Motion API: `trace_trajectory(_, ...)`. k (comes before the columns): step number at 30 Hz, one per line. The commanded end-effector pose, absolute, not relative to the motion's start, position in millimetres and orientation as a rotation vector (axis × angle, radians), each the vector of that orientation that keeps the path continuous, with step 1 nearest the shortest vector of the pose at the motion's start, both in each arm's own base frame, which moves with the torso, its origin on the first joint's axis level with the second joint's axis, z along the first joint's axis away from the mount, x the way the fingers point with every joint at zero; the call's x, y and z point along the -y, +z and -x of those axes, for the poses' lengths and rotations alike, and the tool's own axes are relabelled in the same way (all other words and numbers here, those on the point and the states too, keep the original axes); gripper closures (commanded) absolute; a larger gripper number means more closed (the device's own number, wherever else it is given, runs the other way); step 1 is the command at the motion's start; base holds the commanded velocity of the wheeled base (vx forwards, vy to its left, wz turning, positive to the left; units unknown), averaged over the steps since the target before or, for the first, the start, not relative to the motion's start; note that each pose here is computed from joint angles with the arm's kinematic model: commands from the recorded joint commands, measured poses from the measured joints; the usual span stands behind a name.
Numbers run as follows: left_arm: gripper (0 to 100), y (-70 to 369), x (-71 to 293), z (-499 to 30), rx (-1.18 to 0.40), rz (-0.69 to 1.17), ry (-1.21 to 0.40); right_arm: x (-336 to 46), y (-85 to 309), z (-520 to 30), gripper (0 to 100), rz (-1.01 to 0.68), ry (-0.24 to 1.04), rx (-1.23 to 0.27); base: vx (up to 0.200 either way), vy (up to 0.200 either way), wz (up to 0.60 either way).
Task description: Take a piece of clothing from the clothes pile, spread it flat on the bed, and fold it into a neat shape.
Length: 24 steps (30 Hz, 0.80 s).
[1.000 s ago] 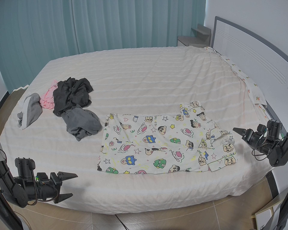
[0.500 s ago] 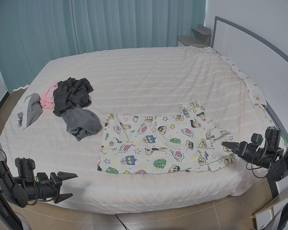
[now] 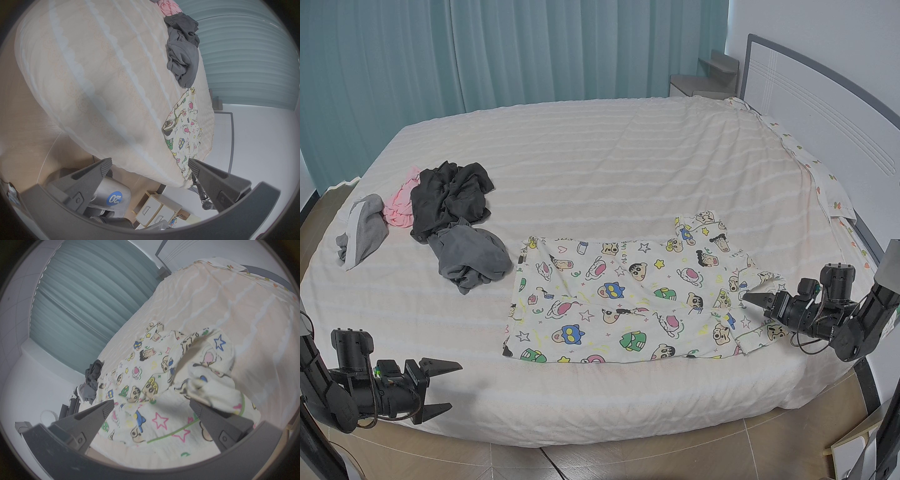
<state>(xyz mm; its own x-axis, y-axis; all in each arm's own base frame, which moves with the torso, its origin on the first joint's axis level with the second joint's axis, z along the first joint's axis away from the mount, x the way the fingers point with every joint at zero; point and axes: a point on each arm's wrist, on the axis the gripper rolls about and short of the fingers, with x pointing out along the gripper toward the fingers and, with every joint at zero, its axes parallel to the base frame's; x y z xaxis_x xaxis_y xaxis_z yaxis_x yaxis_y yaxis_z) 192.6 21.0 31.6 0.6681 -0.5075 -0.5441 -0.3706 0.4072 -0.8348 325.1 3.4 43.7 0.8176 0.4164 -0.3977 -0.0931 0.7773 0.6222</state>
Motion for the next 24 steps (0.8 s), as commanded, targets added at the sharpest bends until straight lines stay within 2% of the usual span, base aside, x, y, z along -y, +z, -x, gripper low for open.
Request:
trace_trajectory(1,0,31,-21,-193,-0.89,1.193,-0.101,6,23,-351,0,-0.662,0.252,-0.556,0.0,0.0,0.0)
trace_trajectory(7,0,31,-21,-193,-0.89,1.193,-0.101,10,25,-368,0,-0.709,0.239,-0.517,0.0,0.0,0.0)
trace_trajectory(13,0,31,-21,-193,-0.89,1.193,-0.101,12,50,-376,0,-0.847,0.211,-0.425,0.0,0.0,0.0)
trace_trajectory(24,0,31,-21,-193,-0.887,1.188,-0.09,10,59,-362,0,-0.851,0.23,-0.397,0.0,0.0,0.0)
